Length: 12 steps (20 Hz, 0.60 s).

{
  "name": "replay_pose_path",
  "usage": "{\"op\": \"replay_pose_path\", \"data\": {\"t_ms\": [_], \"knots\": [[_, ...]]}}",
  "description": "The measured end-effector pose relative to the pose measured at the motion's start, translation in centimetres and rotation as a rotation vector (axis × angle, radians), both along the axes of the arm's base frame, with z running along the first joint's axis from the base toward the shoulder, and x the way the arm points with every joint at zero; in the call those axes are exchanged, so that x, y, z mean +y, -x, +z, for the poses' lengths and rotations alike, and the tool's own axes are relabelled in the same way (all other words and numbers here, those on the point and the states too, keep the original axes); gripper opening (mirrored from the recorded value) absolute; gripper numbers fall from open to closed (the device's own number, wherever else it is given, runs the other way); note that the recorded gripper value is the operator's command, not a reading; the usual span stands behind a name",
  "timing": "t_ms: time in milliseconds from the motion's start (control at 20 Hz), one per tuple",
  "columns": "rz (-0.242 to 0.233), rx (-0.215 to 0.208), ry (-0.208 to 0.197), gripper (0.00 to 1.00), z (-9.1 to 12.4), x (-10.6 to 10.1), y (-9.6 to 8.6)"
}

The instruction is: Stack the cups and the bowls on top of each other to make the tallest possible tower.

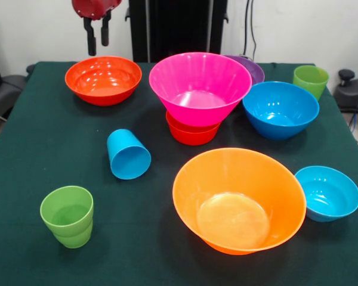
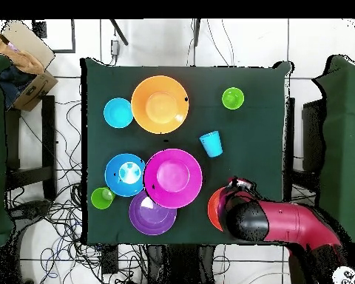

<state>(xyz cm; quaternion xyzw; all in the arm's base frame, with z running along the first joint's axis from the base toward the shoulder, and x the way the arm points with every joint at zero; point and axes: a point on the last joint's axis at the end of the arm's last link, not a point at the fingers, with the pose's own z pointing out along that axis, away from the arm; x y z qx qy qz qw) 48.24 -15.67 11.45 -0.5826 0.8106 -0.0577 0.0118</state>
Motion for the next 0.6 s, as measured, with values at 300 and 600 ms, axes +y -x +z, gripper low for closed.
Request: {"op": "replay_pose_path", "data": {"t_ms": [300, 600], "knots": [[-0.007, -0.01, 0.004, 1.0, -0.04, -0.28, 0.13], [0.006, -0.037, 0.021, 1.0, -0.42, -0.38, 0.39]]}}
